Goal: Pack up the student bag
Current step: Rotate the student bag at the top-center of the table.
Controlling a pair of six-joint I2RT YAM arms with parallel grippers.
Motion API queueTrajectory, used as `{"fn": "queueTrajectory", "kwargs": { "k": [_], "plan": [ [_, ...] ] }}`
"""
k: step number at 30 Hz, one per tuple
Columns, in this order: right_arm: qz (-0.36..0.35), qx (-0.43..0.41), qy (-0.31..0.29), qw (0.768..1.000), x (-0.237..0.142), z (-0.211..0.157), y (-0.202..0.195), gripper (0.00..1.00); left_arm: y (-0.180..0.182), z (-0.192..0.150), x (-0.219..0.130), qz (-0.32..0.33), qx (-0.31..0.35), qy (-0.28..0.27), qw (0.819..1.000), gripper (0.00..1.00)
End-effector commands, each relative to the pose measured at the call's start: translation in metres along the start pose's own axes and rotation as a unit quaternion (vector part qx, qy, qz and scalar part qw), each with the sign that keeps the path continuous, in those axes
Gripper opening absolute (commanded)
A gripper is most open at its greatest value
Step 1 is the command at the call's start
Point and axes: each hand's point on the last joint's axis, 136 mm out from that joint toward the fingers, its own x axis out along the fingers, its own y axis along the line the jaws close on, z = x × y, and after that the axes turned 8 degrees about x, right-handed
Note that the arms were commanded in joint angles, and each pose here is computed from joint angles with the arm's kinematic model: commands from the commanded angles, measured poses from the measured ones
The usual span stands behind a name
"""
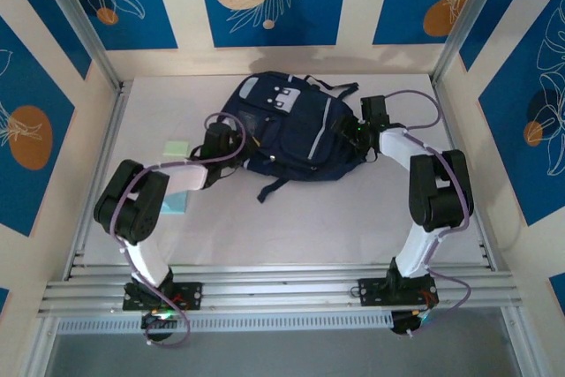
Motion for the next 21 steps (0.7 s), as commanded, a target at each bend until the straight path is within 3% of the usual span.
{"fn": "queueTrajectory", "kwargs": {
  "k": [1, 7, 11, 17, 21],
  "plan": [
    [0.02, -0.033, 0.016, 0.999, -0.029, -0.013, 0.025, 0.69, -0.028, -0.019, -0.007, -0.037, 0.016, 0.006, 0.999, 0.0],
    [0.023, -0.079, 0.023, 0.996, -0.082, -0.067, 0.04, 0.69, -0.022, -0.005, -0.007, -0.029, -0.005, -0.047, 0.998, 0.0],
    [0.053, -0.1, 0.06, 0.992, -0.103, -0.114, 0.062, 0.67, -0.022, -0.001, -0.007, -0.036, -0.019, -0.063, 0.997, 0.0],
    [0.077, -0.126, 0.09, 0.985, -0.107, -0.165, 0.088, 0.64, -0.024, 0.0, -0.01, -0.039, -0.023, -0.075, 0.996, 0.0],
    [0.095, -0.123, 0.104, 0.982, -0.086, -0.194, 0.104, 0.59, -0.028, 0.002, -0.014, -0.046, -0.025, -0.079, 0.995, 0.0]
  ]
}}
